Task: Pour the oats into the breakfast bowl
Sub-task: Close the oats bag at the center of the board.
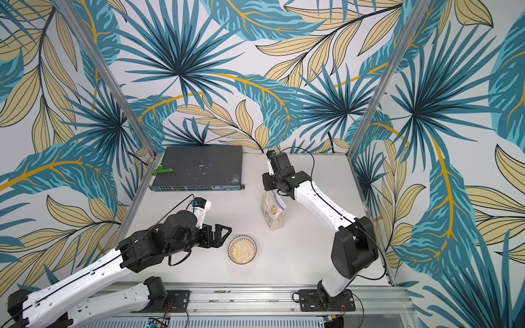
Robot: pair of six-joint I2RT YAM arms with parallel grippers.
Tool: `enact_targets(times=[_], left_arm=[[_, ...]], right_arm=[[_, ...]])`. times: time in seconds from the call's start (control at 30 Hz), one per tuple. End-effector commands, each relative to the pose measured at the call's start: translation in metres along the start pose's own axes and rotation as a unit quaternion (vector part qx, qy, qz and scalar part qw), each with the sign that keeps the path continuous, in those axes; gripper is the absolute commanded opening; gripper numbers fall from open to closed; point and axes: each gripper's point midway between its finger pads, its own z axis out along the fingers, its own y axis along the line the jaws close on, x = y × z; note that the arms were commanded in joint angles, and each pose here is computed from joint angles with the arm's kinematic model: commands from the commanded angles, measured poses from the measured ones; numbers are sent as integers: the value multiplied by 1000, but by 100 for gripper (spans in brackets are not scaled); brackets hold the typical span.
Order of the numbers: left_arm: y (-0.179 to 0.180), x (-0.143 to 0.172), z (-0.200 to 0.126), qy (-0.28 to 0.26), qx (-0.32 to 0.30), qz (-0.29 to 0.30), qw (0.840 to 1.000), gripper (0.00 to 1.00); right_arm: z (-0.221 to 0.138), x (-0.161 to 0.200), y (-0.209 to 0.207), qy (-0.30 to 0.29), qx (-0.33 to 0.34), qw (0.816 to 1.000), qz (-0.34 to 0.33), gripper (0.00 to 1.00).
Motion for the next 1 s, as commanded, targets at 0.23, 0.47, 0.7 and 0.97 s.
enact_targets(times=[0.23,0.47,0.7,0.97], left_arm=[[47,-43,-52,-147,-102,26,983,100],[50,-60,-57,-151,-160,58,974,100],[74,-87,-78,-241,-241,61,938,100],[116,-102,-70,-287,-340,114,888,100]], right_arm=[[-59,59,-7,-12,-22,998,53,92],[-53,98,8,17,-74,996,56,47],[-66,78,3,-33,-55,996,54,62],[-120,60,-29,-229,-8,971,67,100]])
